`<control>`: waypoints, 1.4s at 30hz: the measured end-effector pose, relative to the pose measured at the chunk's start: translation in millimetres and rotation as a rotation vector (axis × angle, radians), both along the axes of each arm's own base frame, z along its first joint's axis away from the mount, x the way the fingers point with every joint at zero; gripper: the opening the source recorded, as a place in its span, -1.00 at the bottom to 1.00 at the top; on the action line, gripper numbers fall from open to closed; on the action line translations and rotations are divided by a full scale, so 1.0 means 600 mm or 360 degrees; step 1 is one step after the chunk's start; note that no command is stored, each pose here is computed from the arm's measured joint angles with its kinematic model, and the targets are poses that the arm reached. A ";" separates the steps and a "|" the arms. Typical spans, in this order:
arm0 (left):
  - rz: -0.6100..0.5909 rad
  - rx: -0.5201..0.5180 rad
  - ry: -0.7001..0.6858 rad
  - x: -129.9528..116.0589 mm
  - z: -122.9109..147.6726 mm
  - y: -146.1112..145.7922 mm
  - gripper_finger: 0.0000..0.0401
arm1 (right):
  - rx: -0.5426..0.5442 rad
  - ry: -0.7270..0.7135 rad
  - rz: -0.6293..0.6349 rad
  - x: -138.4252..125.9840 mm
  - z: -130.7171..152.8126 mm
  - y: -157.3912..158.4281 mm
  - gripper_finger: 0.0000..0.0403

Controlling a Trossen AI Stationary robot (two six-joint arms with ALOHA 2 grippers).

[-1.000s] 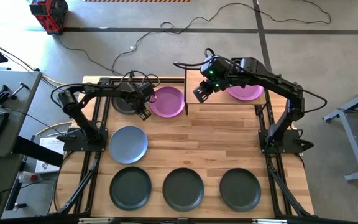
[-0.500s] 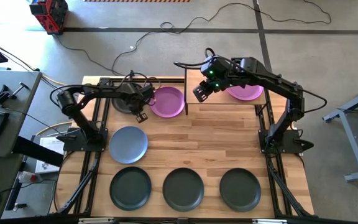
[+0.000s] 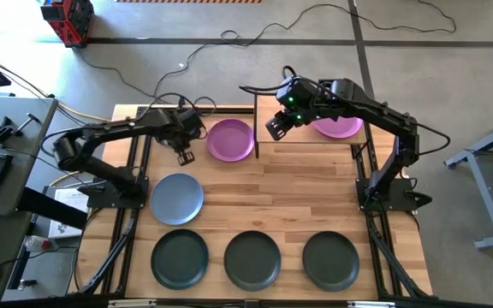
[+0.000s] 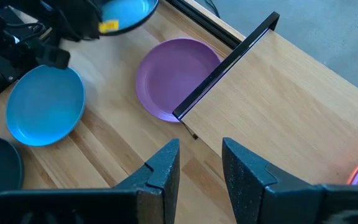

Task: Place and stack plates onto a shelf
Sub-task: Stack the top black plate on top of the violet plate on the shelf

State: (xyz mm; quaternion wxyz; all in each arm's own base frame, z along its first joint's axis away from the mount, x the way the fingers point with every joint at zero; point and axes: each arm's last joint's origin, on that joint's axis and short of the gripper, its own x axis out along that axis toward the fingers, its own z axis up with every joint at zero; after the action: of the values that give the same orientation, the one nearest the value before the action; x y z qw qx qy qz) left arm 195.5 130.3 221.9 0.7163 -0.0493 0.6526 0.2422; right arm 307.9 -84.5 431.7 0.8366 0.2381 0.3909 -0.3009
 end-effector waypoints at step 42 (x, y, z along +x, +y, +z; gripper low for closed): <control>-0.1891 0.1242 0.0399 0.060 0.184 -0.097 -1.00 | -0.0038 -0.0484 -0.0405 0.016 0.025 -0.070 -0.51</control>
State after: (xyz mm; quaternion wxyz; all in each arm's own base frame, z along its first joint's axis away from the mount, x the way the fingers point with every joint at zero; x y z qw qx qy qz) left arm 231.2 71.9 332.3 0.6121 0.6015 0.5124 0.0309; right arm 317.4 -126.7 446.9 0.8440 0.3183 0.2231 -0.3696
